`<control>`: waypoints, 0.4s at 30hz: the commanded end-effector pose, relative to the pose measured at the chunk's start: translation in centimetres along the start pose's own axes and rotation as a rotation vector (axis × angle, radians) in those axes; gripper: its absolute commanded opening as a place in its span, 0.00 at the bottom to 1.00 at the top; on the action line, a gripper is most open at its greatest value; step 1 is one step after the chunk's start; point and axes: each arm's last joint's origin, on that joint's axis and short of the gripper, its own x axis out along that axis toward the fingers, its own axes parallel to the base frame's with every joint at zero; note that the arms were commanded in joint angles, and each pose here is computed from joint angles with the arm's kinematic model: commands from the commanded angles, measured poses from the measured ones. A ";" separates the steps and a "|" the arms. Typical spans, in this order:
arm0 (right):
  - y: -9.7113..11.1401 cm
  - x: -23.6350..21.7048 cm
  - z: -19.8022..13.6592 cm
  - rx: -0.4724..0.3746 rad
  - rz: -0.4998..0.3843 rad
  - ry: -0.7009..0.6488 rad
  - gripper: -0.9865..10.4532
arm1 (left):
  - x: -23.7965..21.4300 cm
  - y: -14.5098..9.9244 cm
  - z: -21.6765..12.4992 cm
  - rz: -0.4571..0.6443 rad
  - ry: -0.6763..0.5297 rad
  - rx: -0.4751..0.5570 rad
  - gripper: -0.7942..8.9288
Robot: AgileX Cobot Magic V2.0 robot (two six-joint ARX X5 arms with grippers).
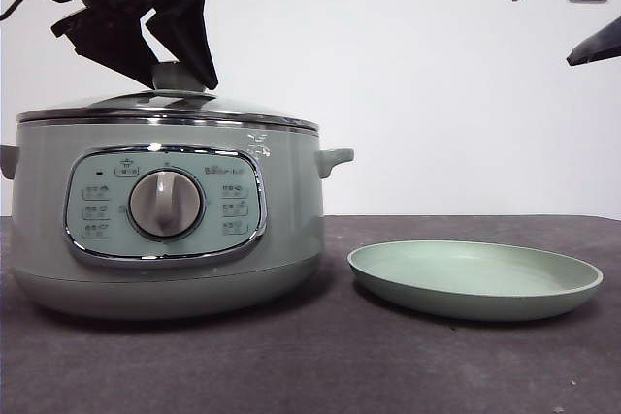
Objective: Take the corn out from the steamer,put the corn on the plate,close the lid
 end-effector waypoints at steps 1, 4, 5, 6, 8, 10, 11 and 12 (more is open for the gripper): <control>0.1 0.0 0.2 -0.018 0.003 -0.007 0.44 | 0.2 -0.2 -0.2 -0.018 0.025 0.030 0.07; 0.5 0.2 0.3 -0.042 0.024 -0.016 0.44 | -0.8 -0.2 0.7 -0.017 -0.018 0.034 0.07; 0.8 0.4 0.4 -0.051 0.036 -0.011 0.44 | -1.5 -0.3 1.3 -0.009 -0.044 0.036 0.07; 1.1 0.6 0.6 -0.059 0.049 -0.004 0.44 | -2.2 -0.3 1.7 0.002 -0.072 0.038 0.07; 1.9 1.3 1.1 -0.078 0.079 0.019 0.44 | -4.1 -0.4 2.4 0.038 -0.139 0.041 0.07; 2.8 2.2 2.0 -0.095 0.081 0.053 0.44 | -6.3 -0.5 2.6 0.084 -0.202 0.040 0.07; 3.3 2.9 2.5 -0.107 0.100 0.073 0.44 | -7.6 -0.5 2.6 0.117 -0.236 0.037 0.07; 3.9 3.5 3.0 -0.117 0.121 0.090 0.44 | -8.7 -0.5 2.5 0.144 -0.260 0.035 0.07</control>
